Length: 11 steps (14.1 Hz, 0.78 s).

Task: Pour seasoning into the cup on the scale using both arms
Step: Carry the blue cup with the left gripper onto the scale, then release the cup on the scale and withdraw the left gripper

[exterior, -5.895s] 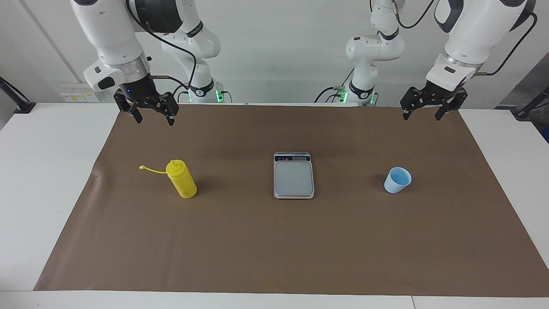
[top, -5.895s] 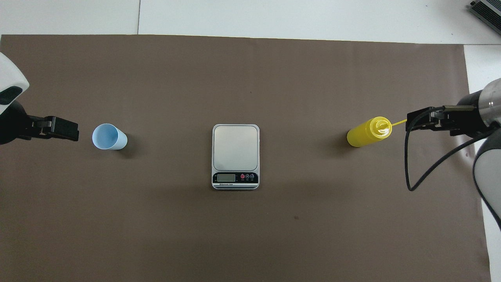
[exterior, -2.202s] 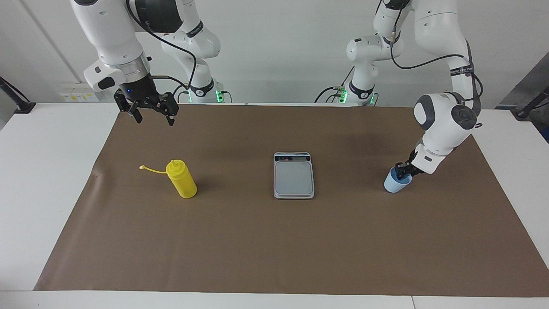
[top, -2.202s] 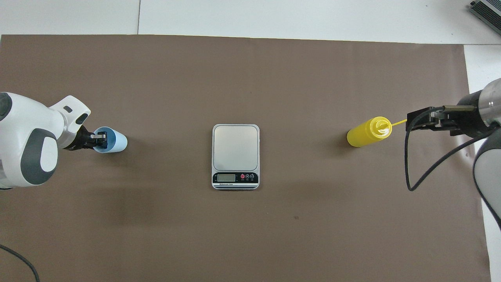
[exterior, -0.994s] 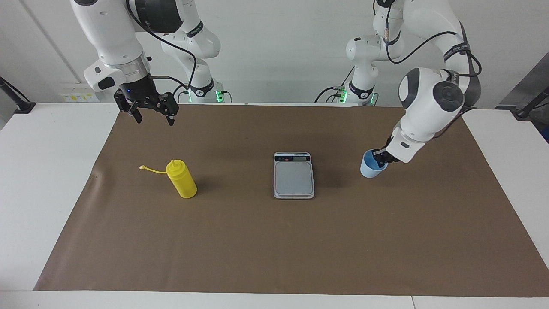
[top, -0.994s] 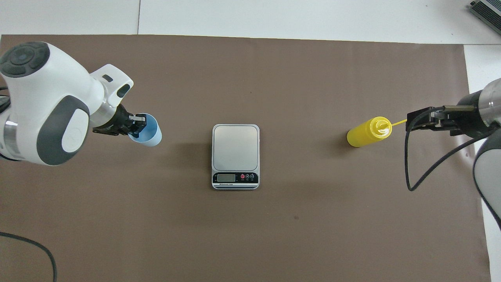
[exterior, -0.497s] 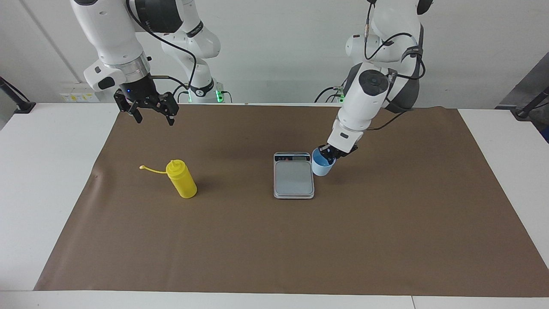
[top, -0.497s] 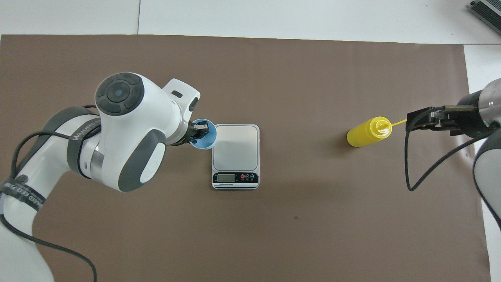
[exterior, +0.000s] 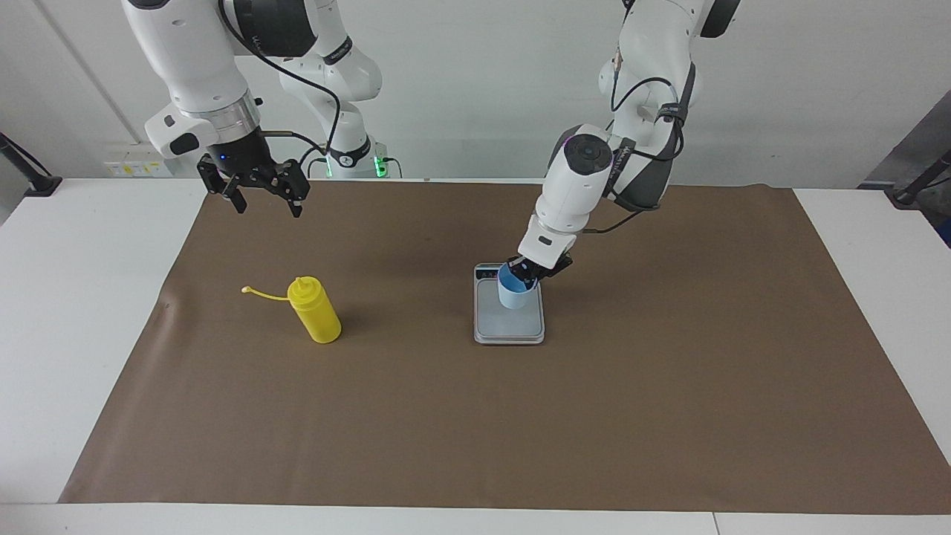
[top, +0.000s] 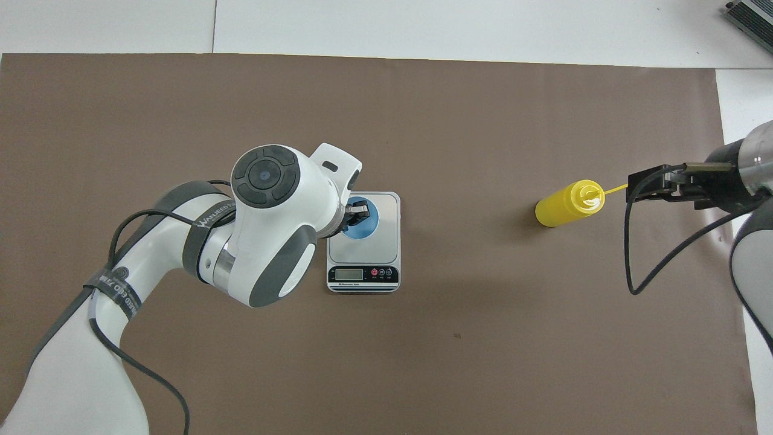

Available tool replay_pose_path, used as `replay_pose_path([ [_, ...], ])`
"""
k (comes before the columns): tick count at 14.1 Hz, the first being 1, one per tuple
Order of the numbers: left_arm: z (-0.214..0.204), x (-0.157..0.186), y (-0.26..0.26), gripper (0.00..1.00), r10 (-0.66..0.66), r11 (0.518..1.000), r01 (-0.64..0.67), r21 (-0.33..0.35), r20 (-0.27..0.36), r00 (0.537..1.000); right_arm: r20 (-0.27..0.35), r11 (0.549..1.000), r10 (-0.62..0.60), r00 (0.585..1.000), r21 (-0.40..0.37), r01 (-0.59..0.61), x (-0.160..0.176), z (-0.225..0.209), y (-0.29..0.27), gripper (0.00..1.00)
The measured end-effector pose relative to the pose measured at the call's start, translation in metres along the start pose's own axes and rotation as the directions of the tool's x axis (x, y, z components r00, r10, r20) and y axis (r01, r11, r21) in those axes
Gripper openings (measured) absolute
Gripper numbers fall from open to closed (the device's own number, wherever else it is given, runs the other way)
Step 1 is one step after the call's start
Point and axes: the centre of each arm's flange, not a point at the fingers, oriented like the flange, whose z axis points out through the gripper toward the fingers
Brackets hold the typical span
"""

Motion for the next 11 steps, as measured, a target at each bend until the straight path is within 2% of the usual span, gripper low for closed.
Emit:
replay_pose_path([
  [10,0.016,0.001,0.000,0.04,-0.001,1.000,0.001,0.003,0.008,1.000,0.000,1.000,0.000,1.000,0.000,0.000,0.000,0.000,0.000,1.00],
  [11,0.017,0.001,0.001,0.06,0.000,1.000,0.000,0.003,0.009,1.000,0.000,1.000,0.000,1.000,0.000,0.000,0.000,0.000,0.000,1.00],
])
